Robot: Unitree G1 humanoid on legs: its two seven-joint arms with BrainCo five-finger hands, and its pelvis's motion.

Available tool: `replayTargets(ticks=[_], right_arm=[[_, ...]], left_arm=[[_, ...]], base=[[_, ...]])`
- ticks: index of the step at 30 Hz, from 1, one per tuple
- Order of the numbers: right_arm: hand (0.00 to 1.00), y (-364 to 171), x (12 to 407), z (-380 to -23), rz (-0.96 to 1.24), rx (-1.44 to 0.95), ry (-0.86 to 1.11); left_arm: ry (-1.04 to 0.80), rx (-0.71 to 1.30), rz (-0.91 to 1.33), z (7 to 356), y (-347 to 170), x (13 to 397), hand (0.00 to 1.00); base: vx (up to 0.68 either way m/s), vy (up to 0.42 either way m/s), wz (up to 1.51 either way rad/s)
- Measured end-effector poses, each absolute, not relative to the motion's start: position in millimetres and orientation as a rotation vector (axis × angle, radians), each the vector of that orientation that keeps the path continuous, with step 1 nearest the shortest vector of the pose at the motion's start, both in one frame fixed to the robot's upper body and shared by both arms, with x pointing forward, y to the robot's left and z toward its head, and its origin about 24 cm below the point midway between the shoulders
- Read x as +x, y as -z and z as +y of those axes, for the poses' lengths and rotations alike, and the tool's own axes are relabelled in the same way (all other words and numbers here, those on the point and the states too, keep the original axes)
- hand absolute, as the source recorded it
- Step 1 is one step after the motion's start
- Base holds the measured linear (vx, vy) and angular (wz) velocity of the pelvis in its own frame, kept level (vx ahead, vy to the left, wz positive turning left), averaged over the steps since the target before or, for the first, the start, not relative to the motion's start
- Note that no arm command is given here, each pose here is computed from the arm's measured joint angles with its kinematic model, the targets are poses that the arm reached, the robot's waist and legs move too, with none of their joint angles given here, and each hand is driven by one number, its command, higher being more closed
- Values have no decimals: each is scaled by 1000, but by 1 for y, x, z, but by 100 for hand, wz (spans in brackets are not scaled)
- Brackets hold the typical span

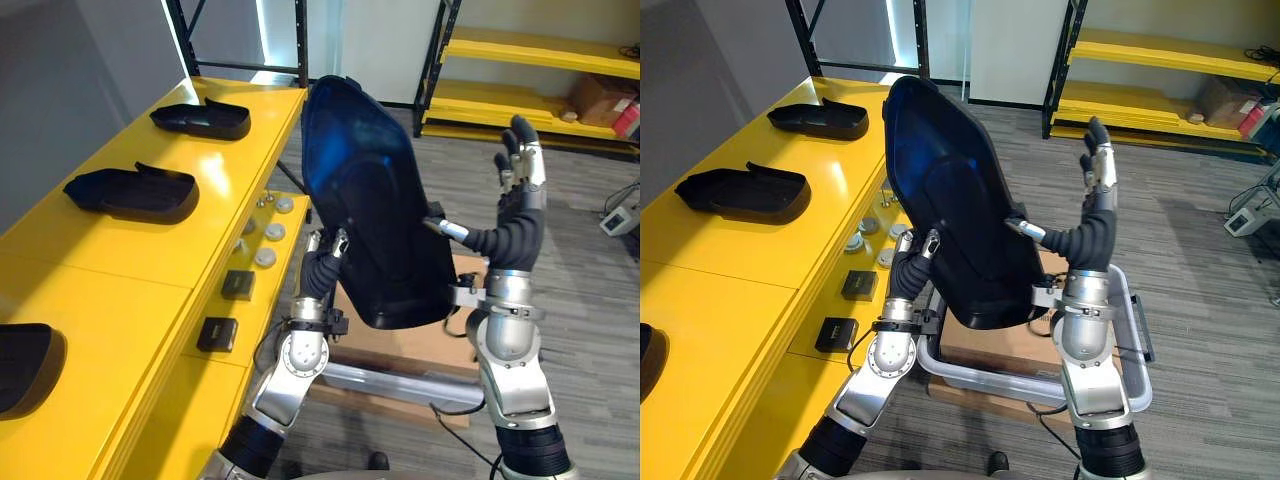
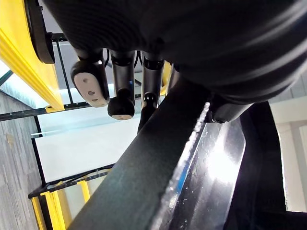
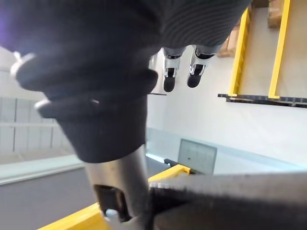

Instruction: Walk over and take plastic housings, then place them on the shelf

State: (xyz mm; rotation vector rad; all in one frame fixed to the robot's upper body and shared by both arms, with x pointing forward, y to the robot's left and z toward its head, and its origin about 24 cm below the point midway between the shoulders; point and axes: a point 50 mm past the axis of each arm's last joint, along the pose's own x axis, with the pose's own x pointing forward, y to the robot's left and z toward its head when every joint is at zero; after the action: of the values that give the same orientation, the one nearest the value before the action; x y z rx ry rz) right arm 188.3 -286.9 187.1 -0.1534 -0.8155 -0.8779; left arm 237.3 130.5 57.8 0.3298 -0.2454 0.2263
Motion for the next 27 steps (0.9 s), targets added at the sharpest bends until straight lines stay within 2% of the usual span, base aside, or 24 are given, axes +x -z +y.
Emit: replayTargets(ticks=[2,5,6,11,13,16,19,21,27], right_arm=[[0,-173,177,-302,-744,-187,932],[0,-117,161,-328,-456,-213,1000],[0,-81,152,-337,-283,-169,1033],[0,21,106,-349,183,13,1168],[0,69,76,-336,428,108,1191],[0,105,45,-309,639,182,1169],[0,136,17,-267,868,246,1060],[0,149,12,-241,966,297,965],[0,154,35,-217,1002,236,732]], left_arm=[[-285,359,-186,148,-49,231,100],[-310,350,-197,152,-54,224,100],[-317,337,-231,152,-61,220,100],[-336,325,-259,155,-67,213,100],[-338,321,-242,157,-64,211,100],[-345,320,-224,159,-60,207,100],[-350,304,-200,159,-56,204,100],[-345,308,-199,160,-56,204,100],[-307,305,-176,156,-51,205,100]], base=[[0,0,0],[0,0,0],[0,0,0],[0,0,0],[-8,-8,2],[-16,-12,5],[-25,-9,5],[0,0,0],[-13,-12,17]])
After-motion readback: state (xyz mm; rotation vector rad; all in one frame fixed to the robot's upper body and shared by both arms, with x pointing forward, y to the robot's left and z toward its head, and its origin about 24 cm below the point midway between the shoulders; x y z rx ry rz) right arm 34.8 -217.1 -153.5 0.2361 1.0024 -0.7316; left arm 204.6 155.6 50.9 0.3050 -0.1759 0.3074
